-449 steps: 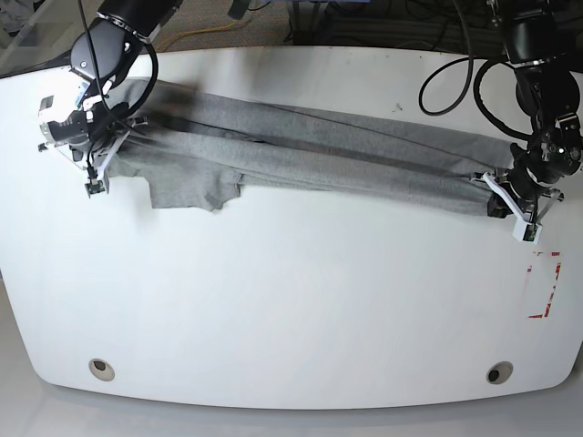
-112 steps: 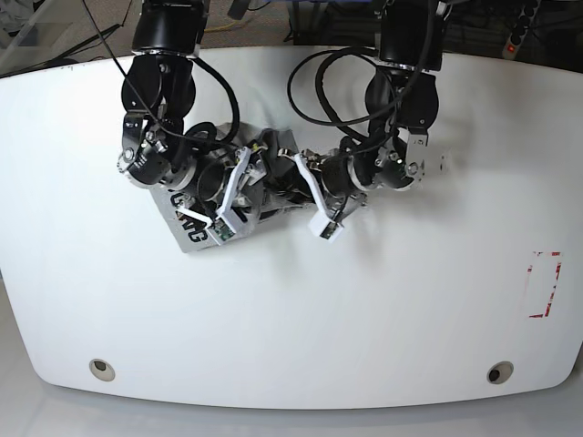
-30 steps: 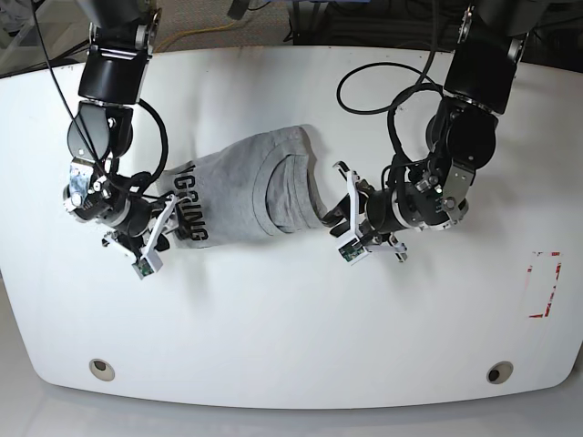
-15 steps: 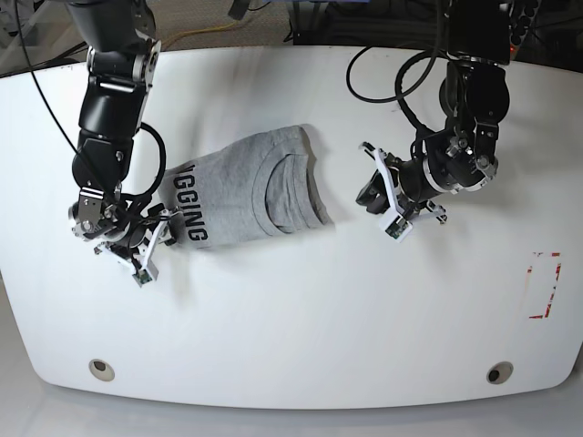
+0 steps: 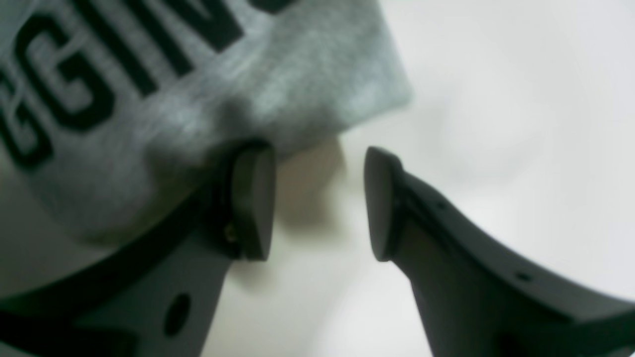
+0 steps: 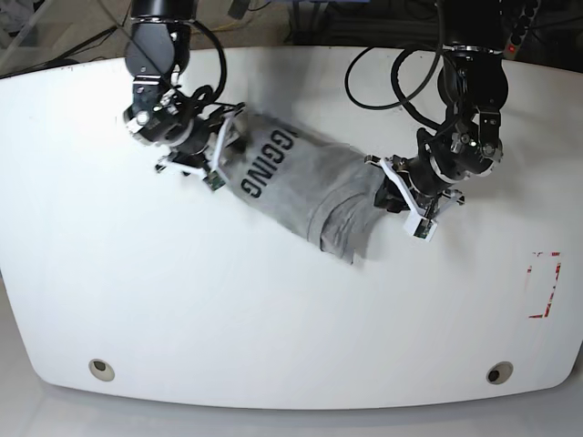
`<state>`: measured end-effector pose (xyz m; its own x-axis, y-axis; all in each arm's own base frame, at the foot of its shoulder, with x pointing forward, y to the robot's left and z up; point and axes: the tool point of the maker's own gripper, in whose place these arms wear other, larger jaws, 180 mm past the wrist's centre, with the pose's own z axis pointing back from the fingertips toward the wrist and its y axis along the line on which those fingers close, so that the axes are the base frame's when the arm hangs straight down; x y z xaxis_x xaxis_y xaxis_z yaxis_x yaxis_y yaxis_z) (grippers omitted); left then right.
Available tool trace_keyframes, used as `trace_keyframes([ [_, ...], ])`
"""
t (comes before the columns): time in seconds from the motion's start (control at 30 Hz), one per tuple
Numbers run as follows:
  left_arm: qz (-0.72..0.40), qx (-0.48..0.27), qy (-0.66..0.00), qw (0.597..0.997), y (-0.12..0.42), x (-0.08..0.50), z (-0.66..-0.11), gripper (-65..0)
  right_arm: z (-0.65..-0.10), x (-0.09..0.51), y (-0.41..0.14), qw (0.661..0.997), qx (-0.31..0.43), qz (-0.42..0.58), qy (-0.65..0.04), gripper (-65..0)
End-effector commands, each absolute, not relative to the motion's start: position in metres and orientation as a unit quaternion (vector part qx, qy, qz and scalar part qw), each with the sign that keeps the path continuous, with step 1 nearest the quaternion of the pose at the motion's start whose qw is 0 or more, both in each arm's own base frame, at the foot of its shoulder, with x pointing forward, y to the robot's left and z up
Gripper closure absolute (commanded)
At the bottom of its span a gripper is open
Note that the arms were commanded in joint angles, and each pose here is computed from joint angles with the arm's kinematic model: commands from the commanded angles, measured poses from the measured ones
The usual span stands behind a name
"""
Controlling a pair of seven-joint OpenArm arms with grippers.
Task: Fold the T-shirt properly
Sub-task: 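Grasp the bundle with the left gripper and lift it off the table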
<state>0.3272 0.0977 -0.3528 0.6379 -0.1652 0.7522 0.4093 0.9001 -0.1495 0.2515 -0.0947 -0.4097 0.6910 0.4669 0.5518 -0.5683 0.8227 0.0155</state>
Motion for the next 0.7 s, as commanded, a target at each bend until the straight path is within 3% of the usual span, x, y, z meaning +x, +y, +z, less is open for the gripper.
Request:
trace_keyframes([
  [0.0,-0.153,-0.161,-0.428,0.876,0.091,0.339,-0.331,-11.0,-0.399,0.251,-0.057,0.896,0.130,0.306,-0.294,-27.6],
  [0.2,-0.112,-0.154,-0.443,0.876,0.097,0.350,-0.320,-11.0,-0.375,0.237,0.012,0.855,0.181,0.369,-0.317,-27.6],
  [0.4,-0.035,-0.168,-0.445,0.879,0.089,0.359,-0.318,-12.1,-0.349,0.241,0.017,0.836,0.177,0.379,-0.354,-27.6],
  [0.67,0.098,-0.189,-0.428,0.878,0.076,0.366,-0.317,-36.9,-0.342,0.259,-0.015,0.845,0.173,0.341,-0.373,-27.6],
])
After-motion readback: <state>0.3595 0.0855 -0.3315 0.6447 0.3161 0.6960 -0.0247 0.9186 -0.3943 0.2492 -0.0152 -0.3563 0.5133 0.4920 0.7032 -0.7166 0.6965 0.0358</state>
